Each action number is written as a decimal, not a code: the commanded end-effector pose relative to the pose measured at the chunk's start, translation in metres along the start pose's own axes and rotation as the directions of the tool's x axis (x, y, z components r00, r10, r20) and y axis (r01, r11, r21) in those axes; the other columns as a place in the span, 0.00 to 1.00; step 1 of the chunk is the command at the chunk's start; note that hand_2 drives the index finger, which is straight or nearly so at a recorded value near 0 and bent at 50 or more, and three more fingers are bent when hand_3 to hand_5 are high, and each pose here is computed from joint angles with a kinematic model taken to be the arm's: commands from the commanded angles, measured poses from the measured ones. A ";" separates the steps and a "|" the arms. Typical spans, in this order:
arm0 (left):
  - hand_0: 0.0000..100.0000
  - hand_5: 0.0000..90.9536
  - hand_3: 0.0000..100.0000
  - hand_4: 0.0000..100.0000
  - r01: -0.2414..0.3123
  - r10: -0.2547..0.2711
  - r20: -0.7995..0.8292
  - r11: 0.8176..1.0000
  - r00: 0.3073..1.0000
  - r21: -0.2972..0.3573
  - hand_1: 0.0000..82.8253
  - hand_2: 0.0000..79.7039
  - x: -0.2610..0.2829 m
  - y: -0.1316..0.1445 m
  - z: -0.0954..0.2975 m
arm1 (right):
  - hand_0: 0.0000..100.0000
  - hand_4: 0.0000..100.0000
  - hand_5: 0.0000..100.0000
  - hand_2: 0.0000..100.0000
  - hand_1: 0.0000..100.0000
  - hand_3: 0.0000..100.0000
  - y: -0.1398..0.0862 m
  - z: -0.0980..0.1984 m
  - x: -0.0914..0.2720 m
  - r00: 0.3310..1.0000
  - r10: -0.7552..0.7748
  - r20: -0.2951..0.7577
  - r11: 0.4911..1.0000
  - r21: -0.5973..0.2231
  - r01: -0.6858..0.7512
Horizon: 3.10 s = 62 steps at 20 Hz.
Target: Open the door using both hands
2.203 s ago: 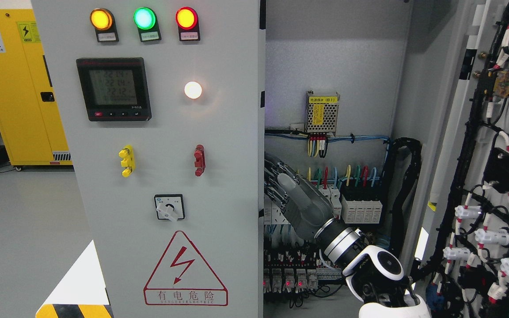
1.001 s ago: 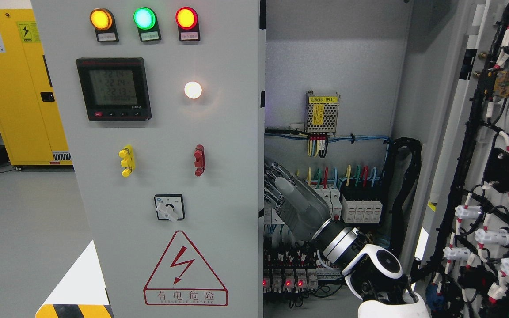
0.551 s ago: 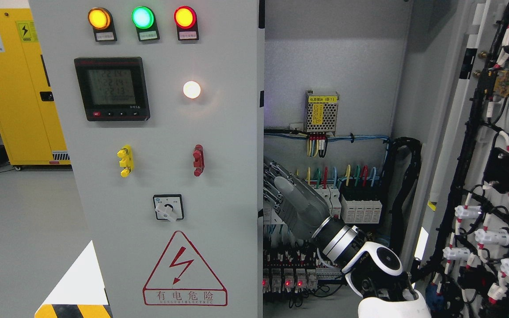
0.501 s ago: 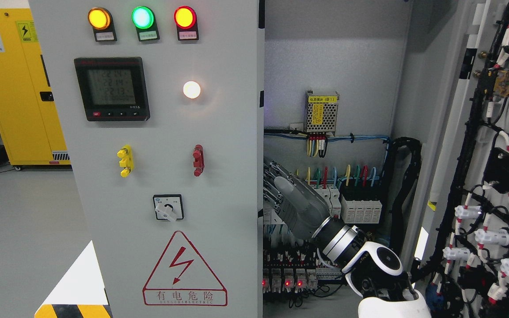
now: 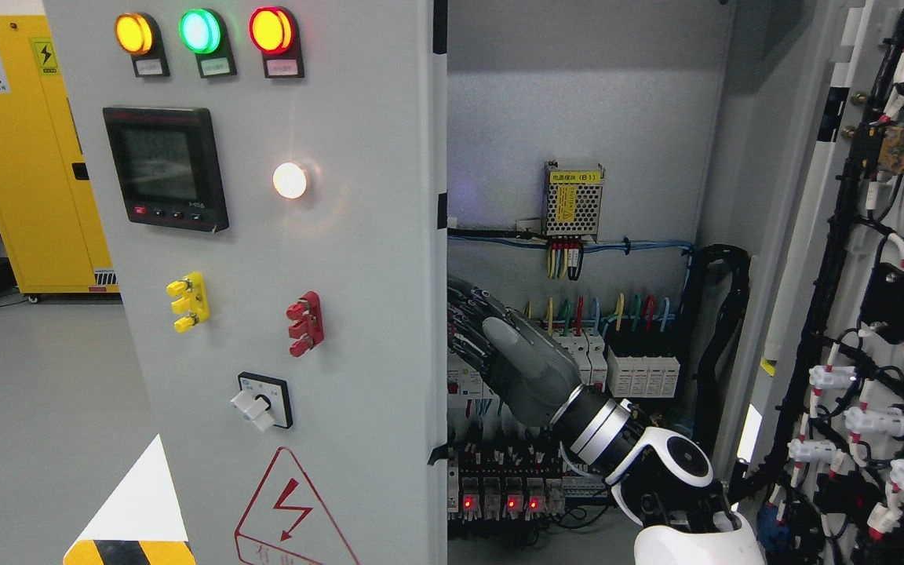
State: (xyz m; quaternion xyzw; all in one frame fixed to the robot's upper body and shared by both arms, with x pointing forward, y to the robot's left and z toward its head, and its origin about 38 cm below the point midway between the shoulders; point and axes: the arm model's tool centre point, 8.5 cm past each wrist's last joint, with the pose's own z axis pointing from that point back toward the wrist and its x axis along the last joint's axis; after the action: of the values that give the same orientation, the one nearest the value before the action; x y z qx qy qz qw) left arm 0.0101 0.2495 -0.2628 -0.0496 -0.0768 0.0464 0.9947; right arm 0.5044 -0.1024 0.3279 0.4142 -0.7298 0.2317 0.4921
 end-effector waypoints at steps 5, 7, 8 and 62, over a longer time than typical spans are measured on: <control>0.12 0.00 0.00 0.00 -0.006 0.006 -0.001 1.000 1.000 -0.021 0.67 0.00 -0.001 -0.014 -0.002 | 0.00 0.00 0.00 0.04 0.50 0.00 0.007 -0.001 0.004 1.000 -0.019 0.024 0.999 0.026 0.018; 0.12 0.00 0.00 0.00 -0.006 0.006 -0.002 1.000 1.000 -0.022 0.67 0.00 -0.002 -0.015 -0.002 | 0.00 0.00 0.00 0.04 0.50 0.00 0.012 0.002 -0.002 1.000 -0.023 0.018 0.999 0.033 0.023; 0.12 0.00 0.00 0.00 -0.007 0.007 -0.003 1.000 1.000 -0.023 0.67 0.00 -0.003 -0.015 -0.002 | 0.00 0.00 0.00 0.04 0.50 0.00 0.019 0.001 -0.007 1.000 -0.024 0.007 0.999 0.046 0.024; 0.12 0.00 0.00 0.00 -0.003 0.003 -0.010 1.000 1.000 -0.004 0.67 0.00 -0.003 -0.010 -0.001 | 0.00 0.00 0.00 0.04 0.50 0.00 0.252 -0.026 -0.153 0.931 -0.109 -0.348 0.852 0.450 0.268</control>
State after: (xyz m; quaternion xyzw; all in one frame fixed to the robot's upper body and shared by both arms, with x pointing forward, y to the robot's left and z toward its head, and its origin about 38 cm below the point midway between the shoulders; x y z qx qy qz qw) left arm 0.0081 0.2505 -0.2631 -0.0444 -0.0686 0.0467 0.9956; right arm 0.3369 0.1046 0.2168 0.5617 -0.5166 0.4124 0.4976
